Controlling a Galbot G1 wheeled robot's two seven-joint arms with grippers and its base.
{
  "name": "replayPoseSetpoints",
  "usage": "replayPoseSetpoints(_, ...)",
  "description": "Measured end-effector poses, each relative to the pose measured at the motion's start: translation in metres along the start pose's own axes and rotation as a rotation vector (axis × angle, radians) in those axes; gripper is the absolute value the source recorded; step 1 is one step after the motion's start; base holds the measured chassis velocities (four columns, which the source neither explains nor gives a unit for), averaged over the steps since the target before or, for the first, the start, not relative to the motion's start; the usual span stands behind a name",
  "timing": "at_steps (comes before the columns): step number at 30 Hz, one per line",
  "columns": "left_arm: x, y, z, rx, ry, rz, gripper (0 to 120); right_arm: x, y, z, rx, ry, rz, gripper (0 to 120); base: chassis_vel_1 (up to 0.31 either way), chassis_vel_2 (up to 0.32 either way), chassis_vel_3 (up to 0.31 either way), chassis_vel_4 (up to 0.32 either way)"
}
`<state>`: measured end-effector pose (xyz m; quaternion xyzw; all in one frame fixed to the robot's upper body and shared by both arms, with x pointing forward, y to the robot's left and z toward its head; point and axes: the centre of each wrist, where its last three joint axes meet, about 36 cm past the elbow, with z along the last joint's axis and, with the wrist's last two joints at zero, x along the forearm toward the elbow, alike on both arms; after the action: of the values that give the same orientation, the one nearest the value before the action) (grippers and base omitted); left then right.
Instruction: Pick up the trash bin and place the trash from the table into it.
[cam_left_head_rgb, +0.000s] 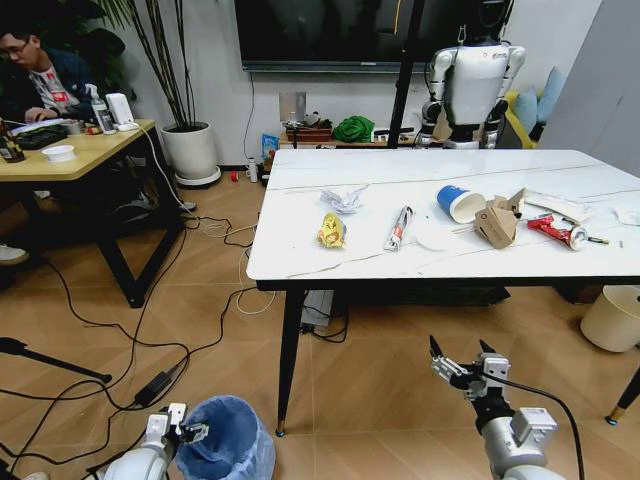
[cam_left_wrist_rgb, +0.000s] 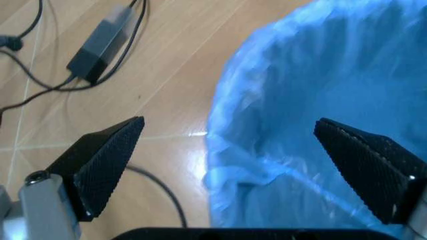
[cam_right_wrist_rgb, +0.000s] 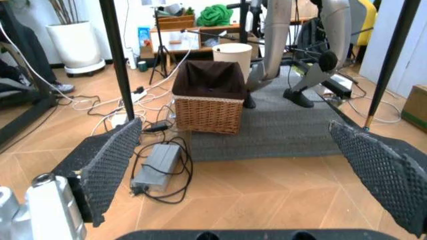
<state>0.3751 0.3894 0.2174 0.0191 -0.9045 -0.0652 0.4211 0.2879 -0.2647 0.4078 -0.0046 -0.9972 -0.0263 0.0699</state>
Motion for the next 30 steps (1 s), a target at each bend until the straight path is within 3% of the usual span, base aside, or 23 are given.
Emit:
replayPoseSetpoints(21, -0.026, -0.001, 0.009, -0.024, 0.064, -0.001, 98, 0.003, -0.002, 0.004, 0.007, 0.007, 0.025, 100, 0.0, 0.0, 0.0, 0.0)
replayPoseSetpoints(23, -0.028, -0.002, 0.01, -0.034, 0.061, -0.005, 95, 0.003, -0.002, 0.005, 0.007, 0.007, 0.025, 100, 0.0, 0.0, 0.0, 0.0)
replayPoseSetpoints(28, -0.029, -0.002, 0.009, -0.043, 0.063, -0.009, 74, 0.002, -0.004, 0.005, 0.009, 0.007, 0.029, 100, 0.0, 0.0, 0.0, 0.0)
replayPoseSetpoints(30, -0.029, -0.002, 0.009, -0.043, 0.064, -0.009, 73, 0.002, -0.004, 0.005, 0.009, 0.007, 0.029, 100, 0.0, 0.0, 0.0, 0.0)
